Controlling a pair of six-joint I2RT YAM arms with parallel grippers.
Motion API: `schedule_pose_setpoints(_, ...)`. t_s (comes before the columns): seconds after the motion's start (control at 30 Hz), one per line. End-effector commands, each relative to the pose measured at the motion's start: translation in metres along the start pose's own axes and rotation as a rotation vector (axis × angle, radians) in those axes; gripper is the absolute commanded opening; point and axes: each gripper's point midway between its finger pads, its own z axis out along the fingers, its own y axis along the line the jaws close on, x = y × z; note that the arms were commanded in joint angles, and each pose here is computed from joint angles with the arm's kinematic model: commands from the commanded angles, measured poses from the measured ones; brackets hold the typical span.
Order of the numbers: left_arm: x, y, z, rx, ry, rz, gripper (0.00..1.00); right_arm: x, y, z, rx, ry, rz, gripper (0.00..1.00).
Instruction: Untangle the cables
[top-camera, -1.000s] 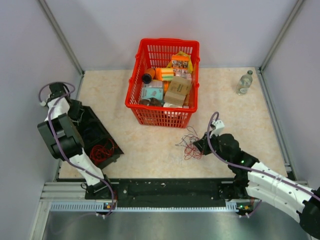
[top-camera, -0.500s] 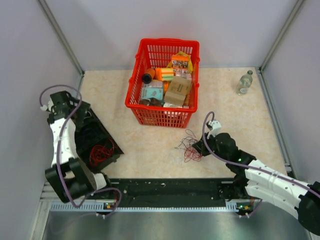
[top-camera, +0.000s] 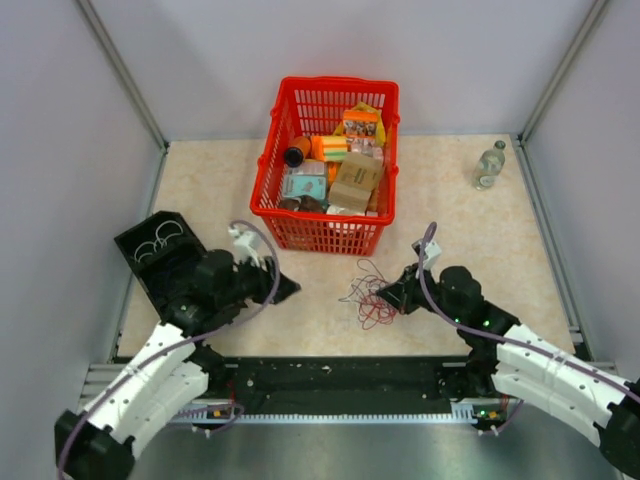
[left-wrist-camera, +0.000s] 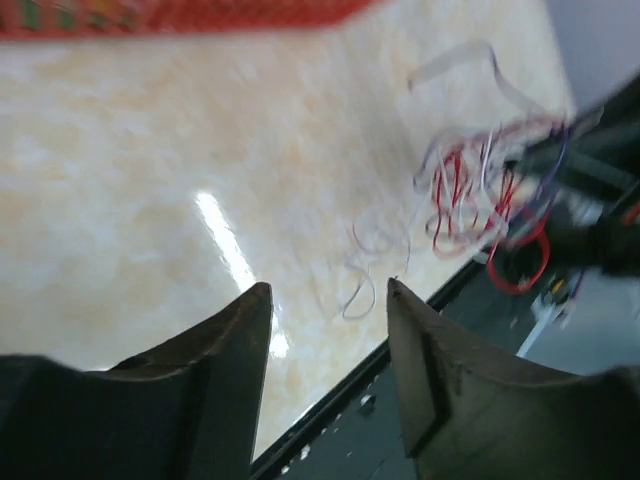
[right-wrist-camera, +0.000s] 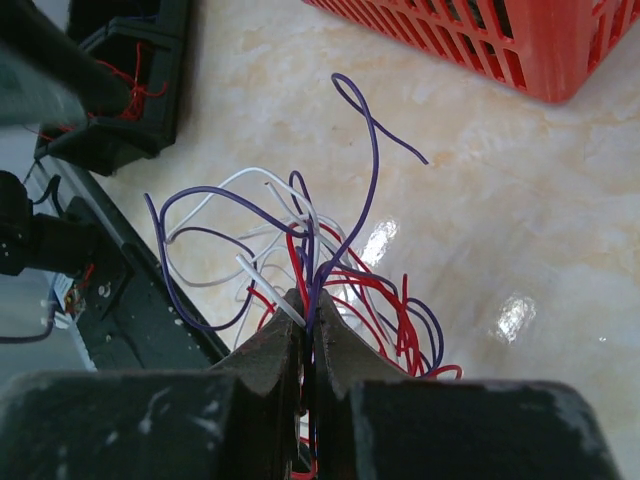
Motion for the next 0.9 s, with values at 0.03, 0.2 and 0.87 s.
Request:
schedule_pose_setpoints(0.03,0.047,-0.059,0.021,0.188,0.002,0.344,0.65,-0.032,0.023,-0.008,-0.04,-0.065,0.056,0.0)
schedule_pose_setpoints(0.2,0.069,-0.085,0.051,0.257,0.017,0.529,0.8,-0.04,0.039,-0.017,-0.101,-0.072,0.063,0.0)
schedule_pose_setpoints(0.87,0.004,-0.04,0.046,-0.186,-0.248,0.514,0.0,-0.054,-0.063,-0.068,0.511,-0.245,0.151,0.0)
